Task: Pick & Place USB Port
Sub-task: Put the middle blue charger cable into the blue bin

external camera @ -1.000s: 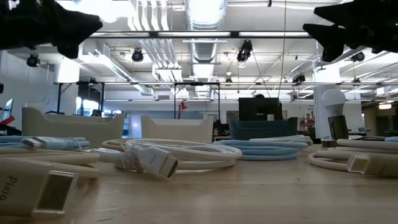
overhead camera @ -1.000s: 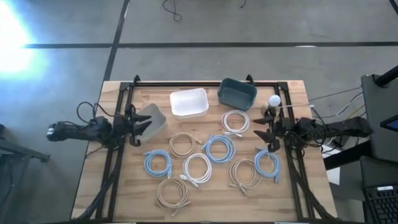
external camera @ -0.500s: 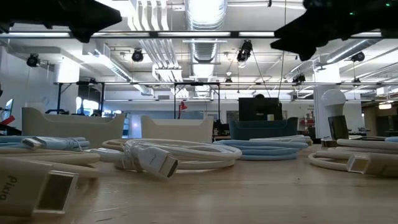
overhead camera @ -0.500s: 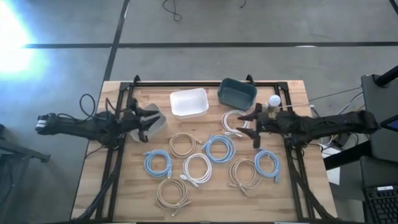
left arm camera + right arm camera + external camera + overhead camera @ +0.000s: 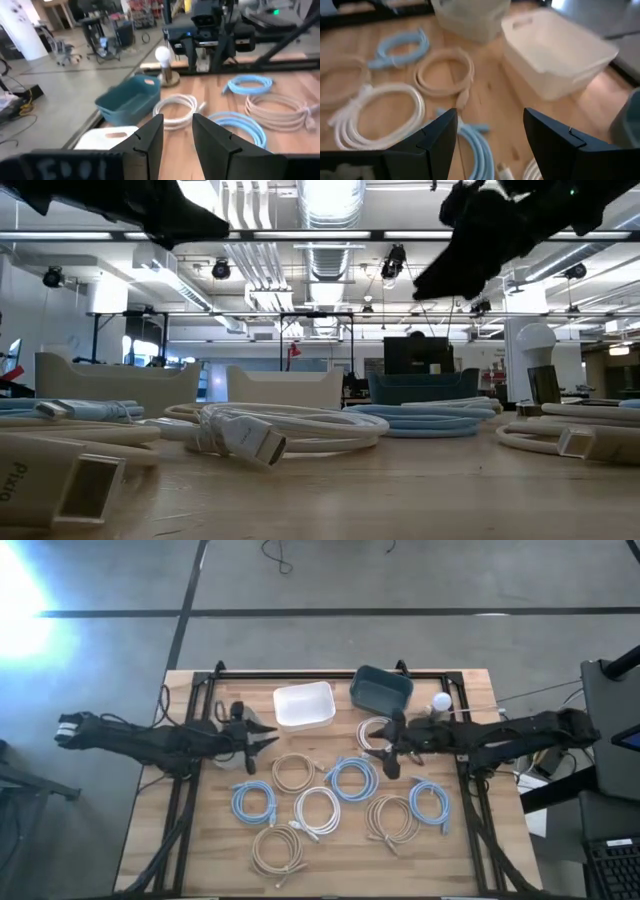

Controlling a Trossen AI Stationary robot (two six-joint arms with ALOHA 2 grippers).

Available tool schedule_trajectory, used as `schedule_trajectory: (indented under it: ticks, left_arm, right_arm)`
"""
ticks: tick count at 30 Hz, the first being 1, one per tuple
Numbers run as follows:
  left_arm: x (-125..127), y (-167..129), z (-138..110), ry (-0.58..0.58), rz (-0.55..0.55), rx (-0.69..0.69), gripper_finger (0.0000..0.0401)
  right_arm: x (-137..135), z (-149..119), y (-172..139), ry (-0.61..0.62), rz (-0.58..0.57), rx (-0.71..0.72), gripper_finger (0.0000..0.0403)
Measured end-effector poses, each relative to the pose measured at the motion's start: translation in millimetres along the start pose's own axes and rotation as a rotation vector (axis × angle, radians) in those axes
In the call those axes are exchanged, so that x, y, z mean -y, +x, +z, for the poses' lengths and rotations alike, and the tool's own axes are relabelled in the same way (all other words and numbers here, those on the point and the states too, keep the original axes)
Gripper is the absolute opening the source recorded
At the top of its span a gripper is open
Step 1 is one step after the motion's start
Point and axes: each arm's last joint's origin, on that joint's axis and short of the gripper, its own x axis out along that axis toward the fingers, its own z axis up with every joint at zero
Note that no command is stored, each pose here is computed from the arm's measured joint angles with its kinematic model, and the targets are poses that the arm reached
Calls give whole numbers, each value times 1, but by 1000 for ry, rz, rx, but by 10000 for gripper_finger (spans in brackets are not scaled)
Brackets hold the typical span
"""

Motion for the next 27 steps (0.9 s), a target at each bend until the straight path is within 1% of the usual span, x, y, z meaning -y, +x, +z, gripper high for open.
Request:
schedule_trajectory:
  ticks: [5,7,9,12,15,18,22,27]
  left_arm:
    - [2,6,-4,-13,3,-28,120]
    - [3,8,-6,-30,2,-41,128]
    - [4,10,-7,-38,1,-50,146]
    - [5,14,-10,-29,8,-74,185]
    - [7,18,-13,13,12,-92,220]
    - [8,22,-16,41,35,-107,240]
    - [9,25,-19,55,73,-125,244]
    - [9,27,-21,60,79,-137,241]
  right_arm:
    - [0,-19,25,29,-25,-123,224]
    - [-1,-26,33,26,-34,-166,224]
    - [-1,-30,41,22,-42,-202,224]
    - [-2,-33,52,13,-49,-240,224]
    - [-4,-36,64,7,-56,-272,224]
    - [-5,-40,78,2,-65,-316,224]
    - [-8,-46,98,-6,-77,-369,224]
    - [-10,-47,116,-24,-95,-453,224]
